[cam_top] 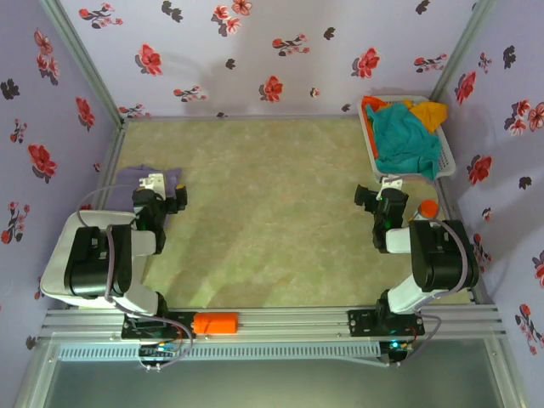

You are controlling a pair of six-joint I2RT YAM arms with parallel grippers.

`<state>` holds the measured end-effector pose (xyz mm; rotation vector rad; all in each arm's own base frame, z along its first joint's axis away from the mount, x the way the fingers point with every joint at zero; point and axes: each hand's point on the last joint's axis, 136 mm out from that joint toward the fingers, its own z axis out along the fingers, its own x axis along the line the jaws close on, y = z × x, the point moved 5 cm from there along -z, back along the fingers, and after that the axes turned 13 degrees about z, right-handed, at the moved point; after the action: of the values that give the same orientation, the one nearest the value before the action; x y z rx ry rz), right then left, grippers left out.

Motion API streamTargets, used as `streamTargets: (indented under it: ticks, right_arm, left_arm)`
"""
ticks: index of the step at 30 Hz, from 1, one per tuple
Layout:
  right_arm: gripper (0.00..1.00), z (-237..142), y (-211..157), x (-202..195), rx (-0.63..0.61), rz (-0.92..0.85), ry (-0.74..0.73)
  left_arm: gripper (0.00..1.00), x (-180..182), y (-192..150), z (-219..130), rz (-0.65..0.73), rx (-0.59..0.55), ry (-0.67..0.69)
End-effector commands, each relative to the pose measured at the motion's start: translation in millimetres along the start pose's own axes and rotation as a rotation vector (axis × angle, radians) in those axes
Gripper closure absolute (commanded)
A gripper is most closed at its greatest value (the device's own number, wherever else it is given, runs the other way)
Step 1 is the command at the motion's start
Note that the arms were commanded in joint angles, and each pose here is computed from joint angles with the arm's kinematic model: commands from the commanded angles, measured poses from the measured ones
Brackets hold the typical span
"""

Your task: Fold and stack the t-shirts

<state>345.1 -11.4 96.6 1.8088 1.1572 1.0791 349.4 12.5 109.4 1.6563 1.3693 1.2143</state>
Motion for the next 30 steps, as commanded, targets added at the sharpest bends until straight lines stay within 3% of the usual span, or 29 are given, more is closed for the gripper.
streamTargets:
  ticks: [1,30]
  right_arm:
    - [0.01,1.8,9.0,2.7,-0.022,-0.01,0.015]
    - [0.01,1.2,9.4,2.8,-0.025,-0.008,0.016]
  left_arm:
    - [0.0,1.2,2.6,1.8,-0.003,-0.004,0.009]
    - [0.0,-2.9,3.6,1.1,0.014,-0.01,-0.011]
